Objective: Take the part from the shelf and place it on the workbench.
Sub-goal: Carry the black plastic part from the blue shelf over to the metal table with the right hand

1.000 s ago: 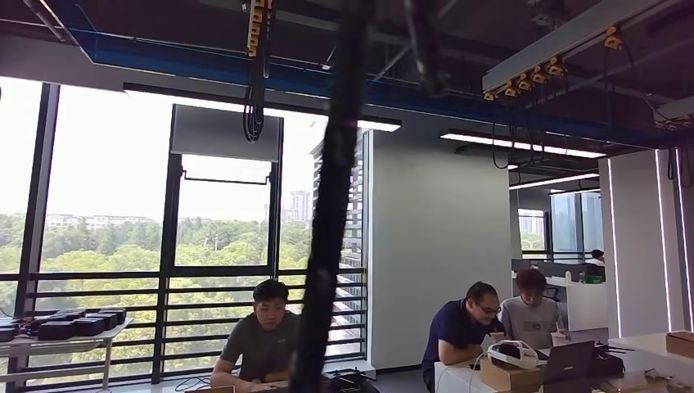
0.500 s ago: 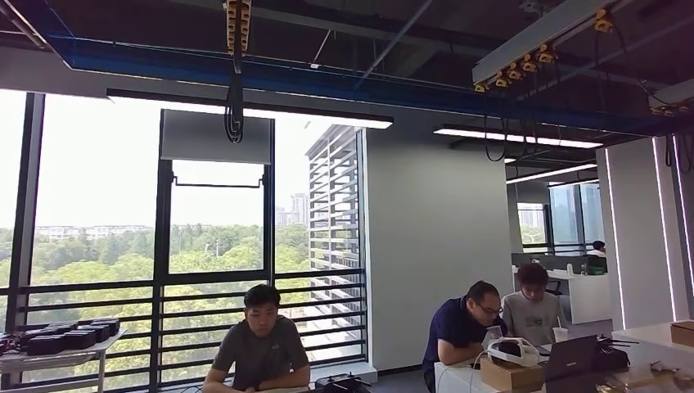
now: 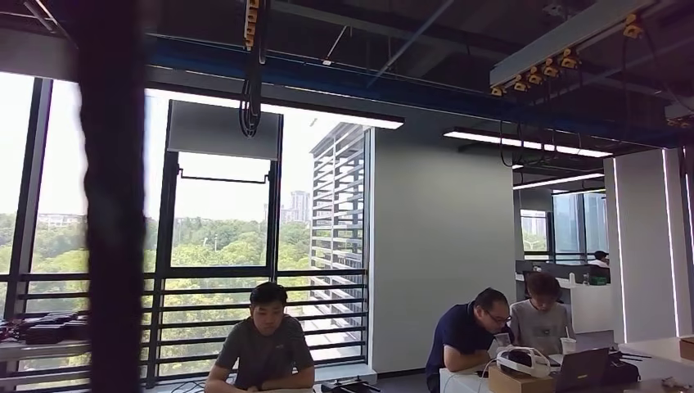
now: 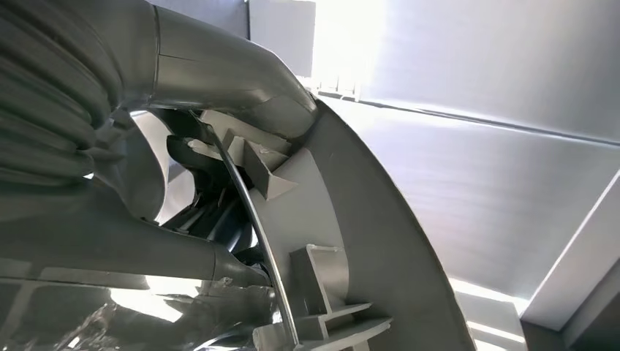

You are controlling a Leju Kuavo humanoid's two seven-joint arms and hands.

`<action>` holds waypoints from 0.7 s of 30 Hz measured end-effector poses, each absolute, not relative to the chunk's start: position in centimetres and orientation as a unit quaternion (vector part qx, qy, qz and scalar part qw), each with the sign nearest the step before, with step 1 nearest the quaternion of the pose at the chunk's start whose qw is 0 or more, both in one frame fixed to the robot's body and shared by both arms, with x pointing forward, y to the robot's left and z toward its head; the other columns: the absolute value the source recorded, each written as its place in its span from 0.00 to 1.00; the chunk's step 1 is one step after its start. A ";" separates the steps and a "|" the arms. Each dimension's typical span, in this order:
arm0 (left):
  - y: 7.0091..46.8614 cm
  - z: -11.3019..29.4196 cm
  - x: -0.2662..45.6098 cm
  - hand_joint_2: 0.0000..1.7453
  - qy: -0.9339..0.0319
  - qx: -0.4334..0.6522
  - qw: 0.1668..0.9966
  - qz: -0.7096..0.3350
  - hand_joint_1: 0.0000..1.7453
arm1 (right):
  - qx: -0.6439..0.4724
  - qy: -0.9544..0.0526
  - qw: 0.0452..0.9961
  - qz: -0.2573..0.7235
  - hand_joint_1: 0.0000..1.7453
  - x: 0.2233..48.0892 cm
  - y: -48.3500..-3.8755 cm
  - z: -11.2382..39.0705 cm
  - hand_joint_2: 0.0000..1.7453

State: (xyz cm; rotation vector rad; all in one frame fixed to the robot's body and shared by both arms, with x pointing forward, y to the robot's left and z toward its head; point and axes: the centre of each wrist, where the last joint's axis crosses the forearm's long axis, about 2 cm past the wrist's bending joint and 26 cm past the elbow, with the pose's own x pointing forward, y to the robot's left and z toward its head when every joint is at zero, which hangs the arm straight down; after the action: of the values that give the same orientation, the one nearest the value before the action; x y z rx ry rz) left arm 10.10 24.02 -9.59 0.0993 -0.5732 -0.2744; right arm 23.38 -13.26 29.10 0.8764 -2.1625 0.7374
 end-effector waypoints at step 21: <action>23.7 -9.6 10.0 1.00 -0.280 0.047 0.950 -0.127 0.00 | 0.332 -0.838 0.332 0.279 1.00 24.0 -13.3 30.4 1.00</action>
State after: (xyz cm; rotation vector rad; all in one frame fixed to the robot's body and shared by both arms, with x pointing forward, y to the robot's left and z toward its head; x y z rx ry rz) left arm 10.00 23.71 -9.60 0.0962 -0.5693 -0.2585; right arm 23.99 -13.31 30.38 0.8689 -2.1892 0.7286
